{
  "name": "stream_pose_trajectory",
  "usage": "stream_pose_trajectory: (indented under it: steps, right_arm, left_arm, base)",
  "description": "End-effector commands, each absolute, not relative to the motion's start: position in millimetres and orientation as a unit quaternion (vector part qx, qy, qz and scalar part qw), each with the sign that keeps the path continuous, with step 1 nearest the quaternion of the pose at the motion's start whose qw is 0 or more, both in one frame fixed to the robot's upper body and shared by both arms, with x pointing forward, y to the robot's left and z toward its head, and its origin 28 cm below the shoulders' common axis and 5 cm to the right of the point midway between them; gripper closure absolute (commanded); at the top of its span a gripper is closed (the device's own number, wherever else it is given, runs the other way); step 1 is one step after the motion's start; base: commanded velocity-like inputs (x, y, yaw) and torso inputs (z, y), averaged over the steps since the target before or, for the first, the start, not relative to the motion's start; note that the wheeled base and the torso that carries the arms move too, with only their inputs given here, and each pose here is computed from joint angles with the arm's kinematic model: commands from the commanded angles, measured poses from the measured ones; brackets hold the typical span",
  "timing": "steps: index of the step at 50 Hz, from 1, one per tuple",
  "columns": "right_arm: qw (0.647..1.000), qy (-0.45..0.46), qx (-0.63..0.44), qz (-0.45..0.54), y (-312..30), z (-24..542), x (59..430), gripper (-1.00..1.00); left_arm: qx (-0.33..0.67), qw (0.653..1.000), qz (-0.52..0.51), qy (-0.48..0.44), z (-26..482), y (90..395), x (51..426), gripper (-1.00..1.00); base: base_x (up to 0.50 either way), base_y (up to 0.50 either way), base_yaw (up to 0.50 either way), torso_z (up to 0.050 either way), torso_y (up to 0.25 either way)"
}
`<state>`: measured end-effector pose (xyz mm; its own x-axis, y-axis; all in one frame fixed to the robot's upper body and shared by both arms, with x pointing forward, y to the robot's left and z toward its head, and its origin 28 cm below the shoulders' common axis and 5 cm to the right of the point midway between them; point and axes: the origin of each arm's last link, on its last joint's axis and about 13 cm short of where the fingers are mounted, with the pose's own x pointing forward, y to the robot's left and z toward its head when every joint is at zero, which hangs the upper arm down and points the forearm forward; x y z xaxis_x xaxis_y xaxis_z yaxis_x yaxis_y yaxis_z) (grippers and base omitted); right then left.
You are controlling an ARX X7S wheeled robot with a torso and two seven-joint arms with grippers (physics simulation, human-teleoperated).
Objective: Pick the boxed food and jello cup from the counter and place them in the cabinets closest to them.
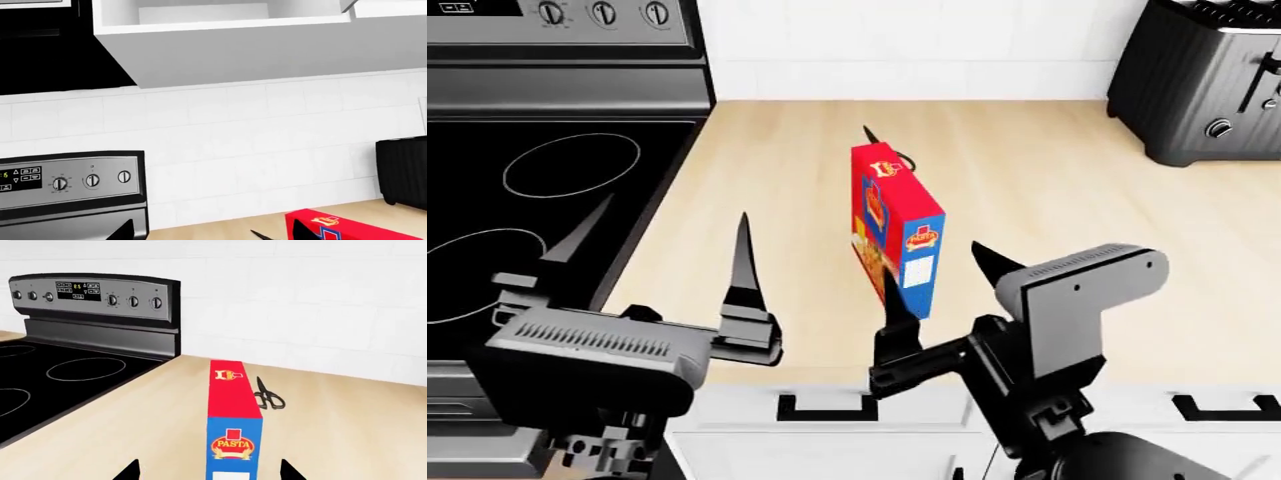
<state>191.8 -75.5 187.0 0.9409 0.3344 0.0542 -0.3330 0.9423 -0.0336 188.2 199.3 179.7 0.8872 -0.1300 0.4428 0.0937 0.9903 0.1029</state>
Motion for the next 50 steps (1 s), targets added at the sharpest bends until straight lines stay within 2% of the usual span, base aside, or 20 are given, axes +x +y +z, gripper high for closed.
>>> stream_pose_trajectory:
  steps: [1,18,37,38,50]
  right_arm:
    - [0.982,0.023,0.006,0.188,-70.3,182.0,211.4,-1.00]
    - [0.989,0.030,0.010,0.146,-73.2,186.1,234.9,-1.00]
    - [0.987,0.054,0.008,0.150,-64.4,190.2,259.2,-1.00]
    - [0.987,0.052,0.008,0.149,-64.6,190.7,258.3,1.00]
    - [0.987,0.048,0.014,0.153,-65.2,190.0,257.5,1.00]
  left_arm:
    - [0.038,0.970,-0.059,-0.231,179.0,198.3,188.3,-1.00]
    - [0.035,0.970,-0.062,-0.231,179.0,198.4,187.1,-1.00]
    - [0.035,0.971,-0.063,-0.229,178.8,198.2,186.9,-1.00]
    - [0.035,0.971,-0.063,-0.229,178.9,198.2,186.9,-1.00]
    - [0.036,0.971,-0.063,-0.228,177.8,198.2,187.7,-1.00]
  base:
    - [0.00,0.00,0.00,0.000,0.000]
    - [0.00,0.00,0.00,0.000,0.000]
    - [0.00,0.00,0.00,0.000,0.000]
    - [0.00,0.00,0.00,0.000,0.000]
    - [0.00,0.00,0.00,0.000,0.000]
